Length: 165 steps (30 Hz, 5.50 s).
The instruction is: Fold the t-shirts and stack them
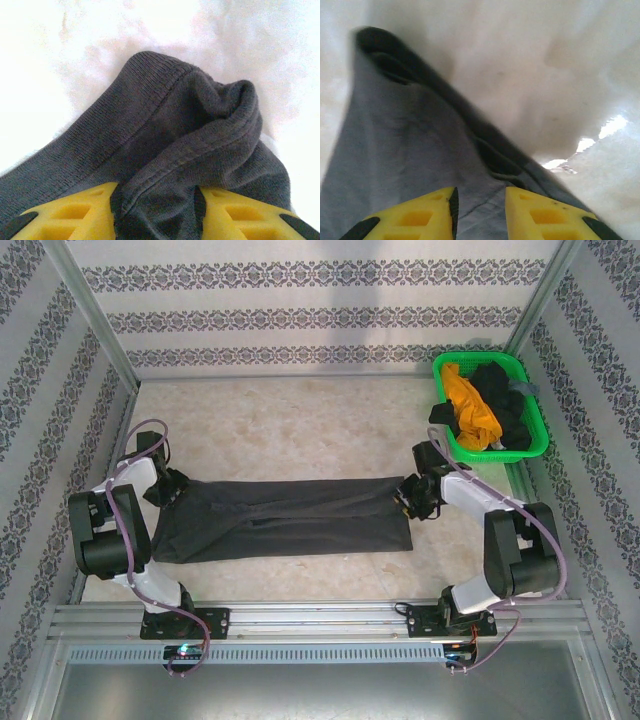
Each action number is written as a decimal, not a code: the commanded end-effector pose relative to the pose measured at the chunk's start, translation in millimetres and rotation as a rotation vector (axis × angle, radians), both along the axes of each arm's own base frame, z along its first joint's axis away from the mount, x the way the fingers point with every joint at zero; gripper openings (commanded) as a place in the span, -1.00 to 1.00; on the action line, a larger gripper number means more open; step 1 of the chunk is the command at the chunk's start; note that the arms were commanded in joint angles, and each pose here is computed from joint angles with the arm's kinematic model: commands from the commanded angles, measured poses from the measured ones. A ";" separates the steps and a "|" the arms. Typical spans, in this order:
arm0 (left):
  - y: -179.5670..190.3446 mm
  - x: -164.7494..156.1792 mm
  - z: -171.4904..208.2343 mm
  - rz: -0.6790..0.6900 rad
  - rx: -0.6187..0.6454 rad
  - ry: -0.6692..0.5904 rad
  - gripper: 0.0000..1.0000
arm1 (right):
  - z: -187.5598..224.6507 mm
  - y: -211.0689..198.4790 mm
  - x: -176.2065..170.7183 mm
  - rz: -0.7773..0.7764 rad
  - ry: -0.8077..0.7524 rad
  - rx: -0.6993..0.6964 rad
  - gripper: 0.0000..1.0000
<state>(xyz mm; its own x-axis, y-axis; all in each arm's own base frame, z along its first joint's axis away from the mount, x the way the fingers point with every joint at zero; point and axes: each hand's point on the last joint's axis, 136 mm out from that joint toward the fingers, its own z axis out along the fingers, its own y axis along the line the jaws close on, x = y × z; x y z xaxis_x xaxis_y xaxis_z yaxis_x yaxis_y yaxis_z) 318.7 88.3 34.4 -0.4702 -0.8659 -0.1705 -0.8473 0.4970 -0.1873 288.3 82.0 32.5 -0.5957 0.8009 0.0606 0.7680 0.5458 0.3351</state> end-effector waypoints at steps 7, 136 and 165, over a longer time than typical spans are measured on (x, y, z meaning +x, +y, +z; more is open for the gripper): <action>2.0 6.3 10.3 -0.027 0.005 -0.046 -0.16 | 3.3 7.7 18.2 -0.182 0.029 0.093 -0.30; -142.8 70.4 38.7 -0.770 -0.064 -0.215 0.06 | 146.2 141.1 108.8 0.614 -0.467 0.254 0.03; -156.1 65.3 26.4 -0.862 -0.065 -0.170 -1.00 | 148.3 145.1 113.2 0.586 -0.477 0.269 0.02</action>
<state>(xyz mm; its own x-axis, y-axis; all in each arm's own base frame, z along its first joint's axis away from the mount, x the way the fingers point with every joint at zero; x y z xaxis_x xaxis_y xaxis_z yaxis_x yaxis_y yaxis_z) 398.3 -66.1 50.9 -0.9346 -0.2381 -0.2642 -0.1354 0.9250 -0.3550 396.2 221.5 170.2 -0.9282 0.3410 -0.1491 0.1375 0.6864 0.7141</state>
